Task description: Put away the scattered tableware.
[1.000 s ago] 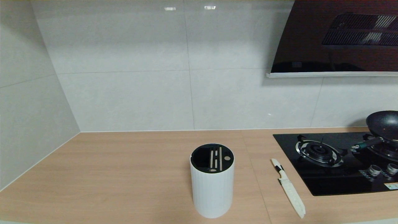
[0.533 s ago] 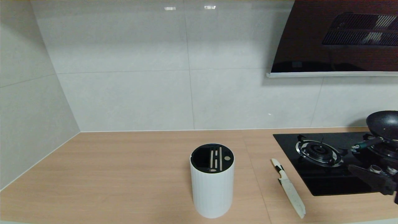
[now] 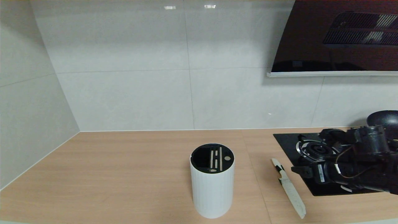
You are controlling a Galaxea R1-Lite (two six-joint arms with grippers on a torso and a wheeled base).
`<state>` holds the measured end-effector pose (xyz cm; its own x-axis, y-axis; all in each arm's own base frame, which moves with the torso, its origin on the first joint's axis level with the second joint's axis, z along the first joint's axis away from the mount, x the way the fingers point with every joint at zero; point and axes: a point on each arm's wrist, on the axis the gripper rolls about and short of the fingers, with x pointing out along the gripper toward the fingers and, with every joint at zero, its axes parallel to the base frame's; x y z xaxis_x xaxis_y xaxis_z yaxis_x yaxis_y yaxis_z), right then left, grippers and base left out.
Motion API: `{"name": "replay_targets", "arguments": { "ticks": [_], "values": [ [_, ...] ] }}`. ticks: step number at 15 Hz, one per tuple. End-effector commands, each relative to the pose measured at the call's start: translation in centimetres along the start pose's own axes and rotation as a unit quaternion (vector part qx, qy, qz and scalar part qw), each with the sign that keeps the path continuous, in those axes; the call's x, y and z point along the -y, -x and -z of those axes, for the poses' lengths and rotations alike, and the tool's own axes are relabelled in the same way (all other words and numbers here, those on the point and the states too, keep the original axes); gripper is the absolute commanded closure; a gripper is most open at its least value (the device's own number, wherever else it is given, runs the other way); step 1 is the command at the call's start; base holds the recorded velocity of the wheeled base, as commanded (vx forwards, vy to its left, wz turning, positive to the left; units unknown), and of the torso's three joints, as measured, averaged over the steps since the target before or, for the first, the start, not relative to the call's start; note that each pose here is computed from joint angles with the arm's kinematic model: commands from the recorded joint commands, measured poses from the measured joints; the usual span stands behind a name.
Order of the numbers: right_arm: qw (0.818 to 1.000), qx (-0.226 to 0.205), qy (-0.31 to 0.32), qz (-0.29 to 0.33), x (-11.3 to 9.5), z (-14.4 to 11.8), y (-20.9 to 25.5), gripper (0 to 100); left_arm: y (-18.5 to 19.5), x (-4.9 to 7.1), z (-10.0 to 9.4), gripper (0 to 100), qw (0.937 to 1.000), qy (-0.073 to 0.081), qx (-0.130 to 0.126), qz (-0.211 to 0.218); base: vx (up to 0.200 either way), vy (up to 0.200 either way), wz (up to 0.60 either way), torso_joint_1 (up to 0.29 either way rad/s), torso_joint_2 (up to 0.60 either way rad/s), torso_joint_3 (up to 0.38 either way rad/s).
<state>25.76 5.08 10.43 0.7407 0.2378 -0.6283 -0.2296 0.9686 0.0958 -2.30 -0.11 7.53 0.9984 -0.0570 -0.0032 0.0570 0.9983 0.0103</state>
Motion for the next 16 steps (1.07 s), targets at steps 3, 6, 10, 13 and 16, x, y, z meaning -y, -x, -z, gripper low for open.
{"name": "replay_targets", "arguments": {
  "ticks": [3,6,10,13,16],
  "values": [
    [0.997,-0.059,-0.007,0.039,1.1,3.6,-9.8,0,0.0,0.0,0.0,0,1.0,0.0,-0.001,0.0,0.0,0.0,0.0,0.0,0.0,0.0],
    [0.997,-0.037,-0.009,0.068,1.6,5.7,-13.3,0,0.0,0.0,0.0,0,1.0,0.0,-0.001,0.0,0.0,0.0,0.0,0.0,0.0,0.0],
    [0.997,-0.044,-0.004,0.067,1.5,7.0,-15.0,0,0.0,0.0,0.0,0,1.0,0.0,-0.001,0.0,0.0,0.0,0.0,0.0,0.0,0.0],
    [0.997,-0.045,-0.004,0.067,1.5,7.1,-15.7,0,0.0,0.0,0.0,0,1.0,0.0,-0.001,0.0,0.0,0.0,0.0,0.0,0.0,0.0],
    [0.997,-0.04,-0.004,0.068,1.5,6.9,-16.0,0,0.0,0.0,0.0,0,1.0,0.0,-0.001,0.0,0.0,0.0,0.0,0.0,0.0,0.0]
  ]
}}
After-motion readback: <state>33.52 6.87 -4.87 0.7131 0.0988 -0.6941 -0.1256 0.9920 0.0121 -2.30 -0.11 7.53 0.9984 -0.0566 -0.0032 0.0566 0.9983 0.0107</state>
